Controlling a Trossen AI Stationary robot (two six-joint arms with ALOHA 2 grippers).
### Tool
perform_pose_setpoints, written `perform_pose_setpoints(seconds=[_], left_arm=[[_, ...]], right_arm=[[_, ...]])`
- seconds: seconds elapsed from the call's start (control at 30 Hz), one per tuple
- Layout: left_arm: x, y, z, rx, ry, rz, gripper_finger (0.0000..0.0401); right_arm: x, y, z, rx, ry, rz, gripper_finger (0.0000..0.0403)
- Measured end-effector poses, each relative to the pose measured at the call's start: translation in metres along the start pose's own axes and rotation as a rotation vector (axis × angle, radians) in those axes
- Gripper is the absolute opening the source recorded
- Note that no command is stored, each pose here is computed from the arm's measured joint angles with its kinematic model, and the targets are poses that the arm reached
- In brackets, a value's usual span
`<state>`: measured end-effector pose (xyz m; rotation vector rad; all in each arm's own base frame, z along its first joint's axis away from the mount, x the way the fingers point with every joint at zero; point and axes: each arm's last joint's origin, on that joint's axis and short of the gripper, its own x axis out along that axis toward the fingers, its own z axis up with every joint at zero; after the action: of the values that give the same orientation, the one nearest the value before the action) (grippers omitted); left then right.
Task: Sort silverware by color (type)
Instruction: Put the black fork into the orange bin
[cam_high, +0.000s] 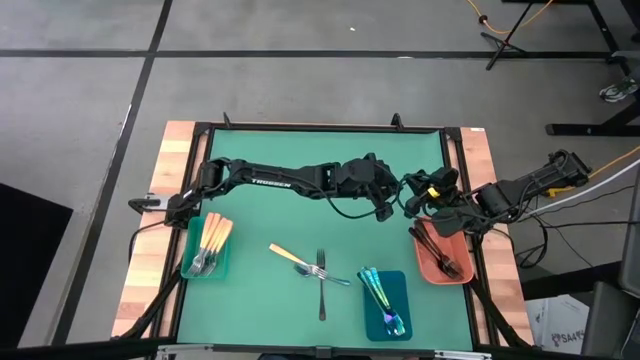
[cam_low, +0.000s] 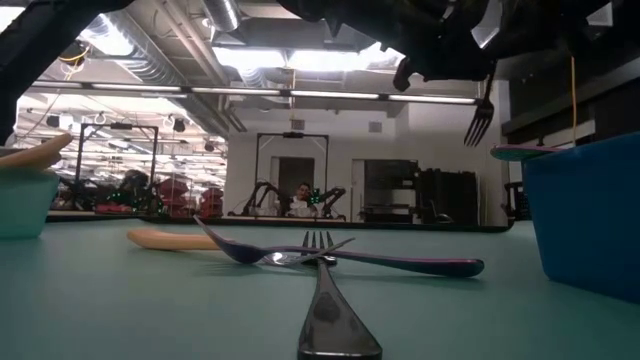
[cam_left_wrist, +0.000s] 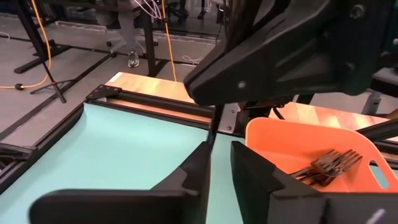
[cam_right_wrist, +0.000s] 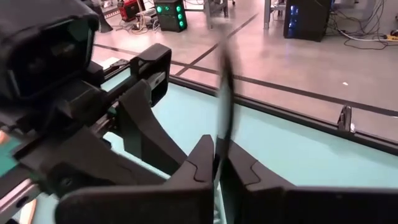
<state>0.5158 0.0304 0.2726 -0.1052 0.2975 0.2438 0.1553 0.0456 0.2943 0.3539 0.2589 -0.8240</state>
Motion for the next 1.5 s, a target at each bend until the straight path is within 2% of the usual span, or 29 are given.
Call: perform_pose_setpoints(seconds=[0.27,0.4,0.57,0.77,0.93,1.03,1.23,1.5], left_arm=[[0.000,-0.001,-0.004,0.008,0.035,0.000,0.0086],[-0.001,-0.001,-0.011,0.024,0.115,0.005,0.0085],[-0.004,0.000,-0.025,0.050,0.258,0.012,0.0085],[-0.008,0.002,-0.038,0.078,0.402,0.029,0.0085],[-0.009,0.003,-0.041,0.083,0.429,0.033,0.0085],[-0.009,0.003,-0.041,0.083,0.428,0.033,0.0085],[-0.009,0.003,-0.041,0.083,0.427,0.033,0.0085],[-0.009,0.003,-0.041,0.083,0.427,0.033,0.0085]], right_arm=[[0.000,0.001,-0.001,-0.013,0.034,0.025,0.0000],[-0.002,0.003,0.001,-0.002,0.087,0.066,0.0000],[-0.011,0.004,0.020,-0.016,0.158,0.122,0.0000],[-0.026,0.004,0.038,-0.009,0.356,0.237,0.0000],[-0.033,0.000,0.038,0.030,0.610,0.297,0.0000],[-0.036,-0.005,0.030,0.055,0.779,0.274,0.0000],[-0.037,-0.014,0.014,0.005,1.031,0.126,0.0000],[-0.030,-0.008,-0.004,-0.078,1.165,0.037,0.0000]])
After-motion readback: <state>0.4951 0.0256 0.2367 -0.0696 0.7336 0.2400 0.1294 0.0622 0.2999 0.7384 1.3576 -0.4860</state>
